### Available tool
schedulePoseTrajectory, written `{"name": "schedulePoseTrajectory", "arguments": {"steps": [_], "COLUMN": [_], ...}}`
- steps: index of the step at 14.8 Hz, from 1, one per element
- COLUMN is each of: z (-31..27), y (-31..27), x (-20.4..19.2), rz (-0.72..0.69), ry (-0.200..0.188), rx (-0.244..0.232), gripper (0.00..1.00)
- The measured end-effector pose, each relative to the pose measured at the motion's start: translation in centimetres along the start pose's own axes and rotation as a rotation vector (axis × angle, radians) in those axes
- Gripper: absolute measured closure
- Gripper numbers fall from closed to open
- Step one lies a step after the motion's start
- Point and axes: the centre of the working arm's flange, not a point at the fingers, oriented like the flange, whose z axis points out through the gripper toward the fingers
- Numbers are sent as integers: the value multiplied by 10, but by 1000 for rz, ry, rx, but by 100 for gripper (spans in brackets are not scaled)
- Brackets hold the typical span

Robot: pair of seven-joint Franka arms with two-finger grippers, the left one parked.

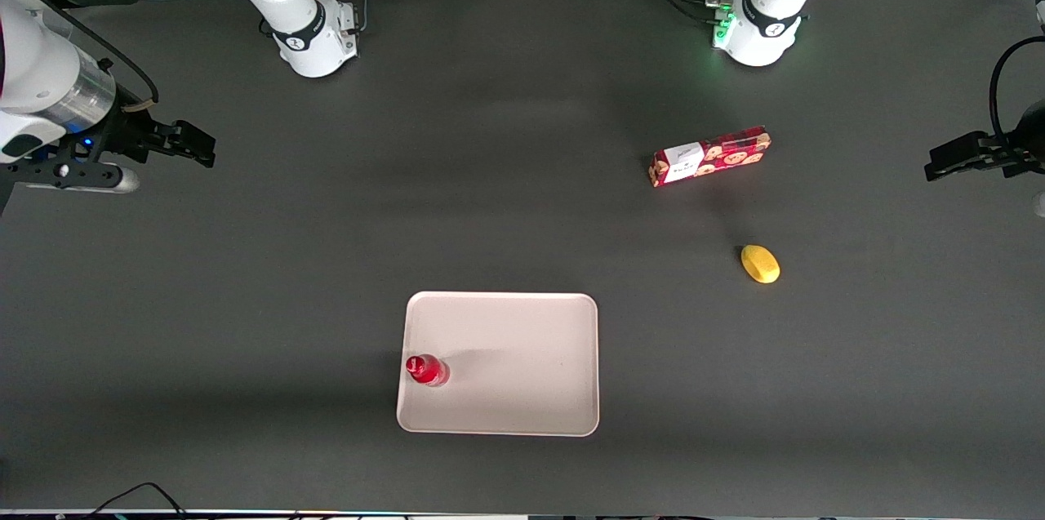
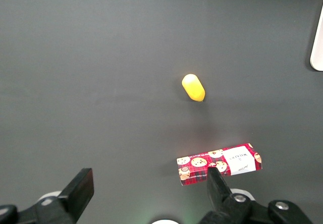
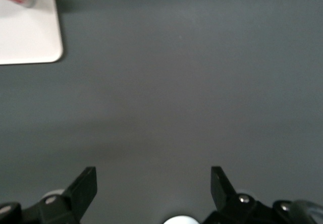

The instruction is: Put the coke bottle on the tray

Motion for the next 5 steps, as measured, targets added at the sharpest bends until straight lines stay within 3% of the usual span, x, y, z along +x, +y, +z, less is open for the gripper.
{"name": "schedulePoseTrajectory", "arguments": {"steps": [5], "z": [71], "y": [41], "x": [-27], "rz": [40], "ry": [17], "rx": [38], "gripper": [0]}}
